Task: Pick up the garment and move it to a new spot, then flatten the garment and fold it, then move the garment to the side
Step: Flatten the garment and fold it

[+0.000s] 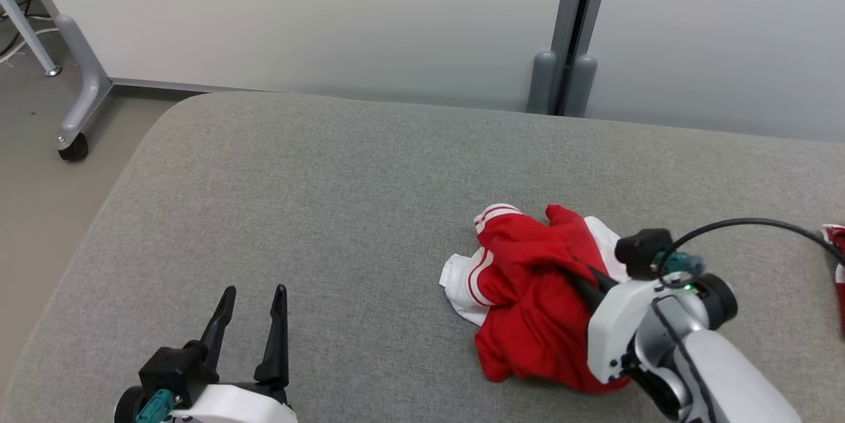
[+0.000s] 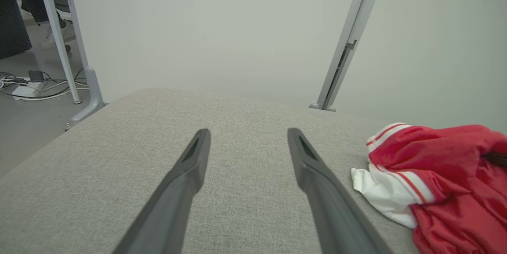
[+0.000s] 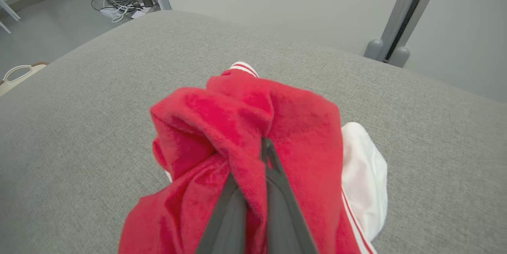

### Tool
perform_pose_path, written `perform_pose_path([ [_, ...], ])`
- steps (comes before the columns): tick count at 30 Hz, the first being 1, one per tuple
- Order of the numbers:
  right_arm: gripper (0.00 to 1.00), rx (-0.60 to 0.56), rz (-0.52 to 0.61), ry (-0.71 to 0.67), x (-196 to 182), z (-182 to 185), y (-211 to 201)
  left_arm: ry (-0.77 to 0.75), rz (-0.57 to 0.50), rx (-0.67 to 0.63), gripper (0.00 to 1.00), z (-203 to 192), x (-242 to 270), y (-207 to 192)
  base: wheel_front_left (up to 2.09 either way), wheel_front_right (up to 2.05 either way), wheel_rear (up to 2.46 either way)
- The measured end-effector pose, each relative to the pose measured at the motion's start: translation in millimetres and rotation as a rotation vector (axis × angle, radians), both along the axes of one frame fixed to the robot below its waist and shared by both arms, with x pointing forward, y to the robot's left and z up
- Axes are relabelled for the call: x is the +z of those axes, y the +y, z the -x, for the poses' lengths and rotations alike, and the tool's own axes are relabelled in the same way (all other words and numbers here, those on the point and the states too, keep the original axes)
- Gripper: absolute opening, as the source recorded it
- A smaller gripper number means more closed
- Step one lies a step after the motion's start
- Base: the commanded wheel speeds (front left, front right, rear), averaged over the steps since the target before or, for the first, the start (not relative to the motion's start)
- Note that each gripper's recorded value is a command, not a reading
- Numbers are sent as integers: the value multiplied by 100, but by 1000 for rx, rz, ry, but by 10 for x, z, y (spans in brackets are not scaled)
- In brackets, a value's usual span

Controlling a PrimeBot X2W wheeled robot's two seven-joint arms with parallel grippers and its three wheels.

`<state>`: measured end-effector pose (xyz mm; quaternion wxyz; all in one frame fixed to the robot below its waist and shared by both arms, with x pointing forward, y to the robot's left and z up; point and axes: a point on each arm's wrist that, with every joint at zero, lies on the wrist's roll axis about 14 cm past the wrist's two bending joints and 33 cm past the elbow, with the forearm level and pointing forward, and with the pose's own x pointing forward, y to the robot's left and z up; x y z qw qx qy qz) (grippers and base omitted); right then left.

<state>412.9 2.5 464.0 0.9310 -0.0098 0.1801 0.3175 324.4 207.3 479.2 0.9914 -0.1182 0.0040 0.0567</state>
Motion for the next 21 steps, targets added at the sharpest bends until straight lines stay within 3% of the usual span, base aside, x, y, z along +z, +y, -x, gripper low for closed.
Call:
perform_pose_path([
  [11, 0, -214, 14, -45, 63, -485, -838, 22, 3, -12, 100, -79, -68, -34, 0, 0, 0],
  [21, 0, -411, 79, 69, -378, -655, -1655, 47, -10, -55, 100, -290, -147, -115, 0, 0, 0],
])
